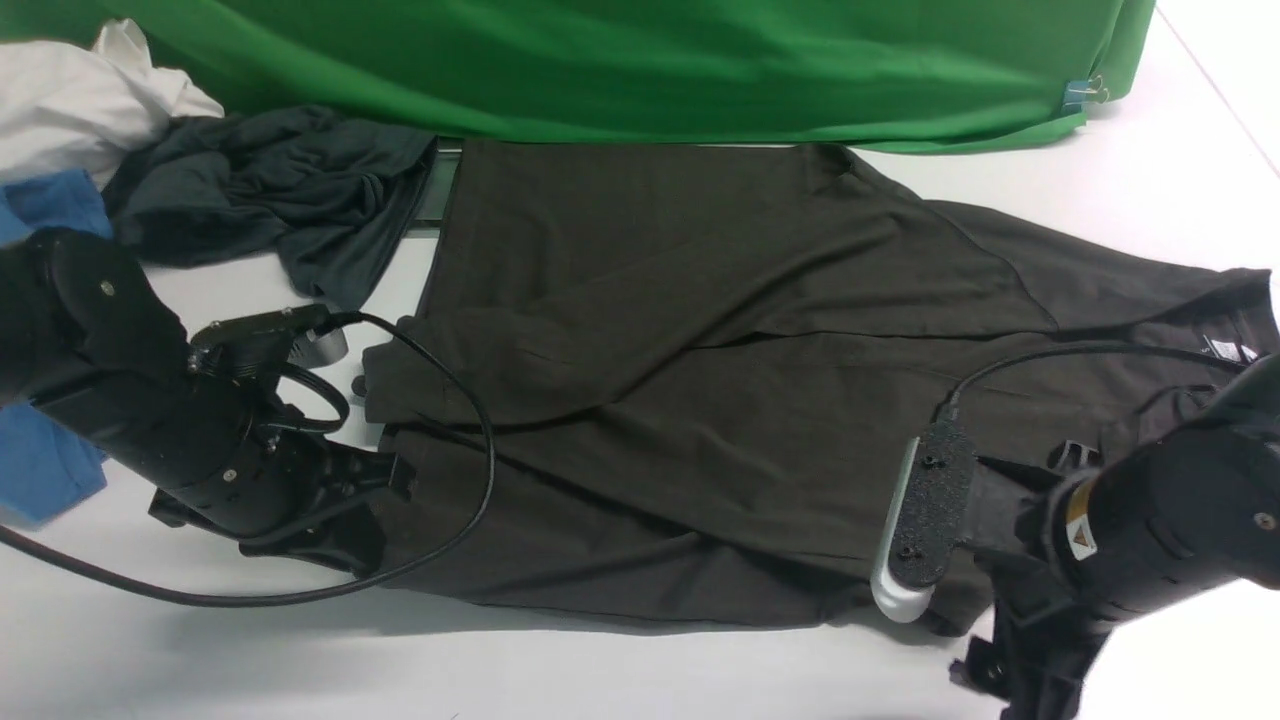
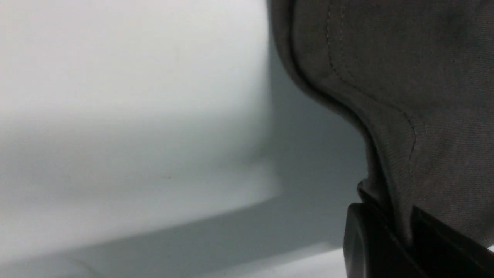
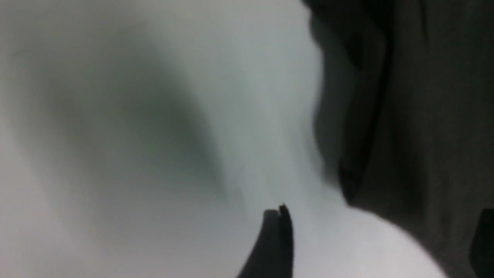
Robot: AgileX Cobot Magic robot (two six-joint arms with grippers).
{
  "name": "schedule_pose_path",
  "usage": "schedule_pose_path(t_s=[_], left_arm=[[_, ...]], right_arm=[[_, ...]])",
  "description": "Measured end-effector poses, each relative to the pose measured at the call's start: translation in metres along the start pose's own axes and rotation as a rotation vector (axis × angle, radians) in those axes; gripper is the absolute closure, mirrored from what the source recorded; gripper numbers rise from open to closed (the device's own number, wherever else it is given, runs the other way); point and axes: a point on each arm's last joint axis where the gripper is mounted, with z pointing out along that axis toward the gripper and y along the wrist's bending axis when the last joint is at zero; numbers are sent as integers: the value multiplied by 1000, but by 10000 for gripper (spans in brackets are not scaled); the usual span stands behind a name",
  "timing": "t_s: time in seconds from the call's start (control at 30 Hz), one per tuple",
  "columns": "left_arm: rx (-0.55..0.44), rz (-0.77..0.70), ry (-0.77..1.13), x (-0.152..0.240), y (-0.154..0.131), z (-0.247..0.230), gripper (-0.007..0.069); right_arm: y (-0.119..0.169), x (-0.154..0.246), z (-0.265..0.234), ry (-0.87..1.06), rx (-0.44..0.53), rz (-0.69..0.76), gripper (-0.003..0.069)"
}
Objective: Fold a long-sleeved shirt on a white desktop.
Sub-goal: 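Grasp the near edge of the shirt at its hem and shoulder corners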
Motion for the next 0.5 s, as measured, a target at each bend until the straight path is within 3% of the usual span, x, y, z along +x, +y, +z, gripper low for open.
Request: schedule_pose_path(t_s=[0.2,0.5], left_arm=[[0,5,2,0,0,0,586],[0,5,2,0,0,0,586]], right_arm=[[-4,-4,16,5,24,-48,188],[-5,-8,39,29,3,-36,211]])
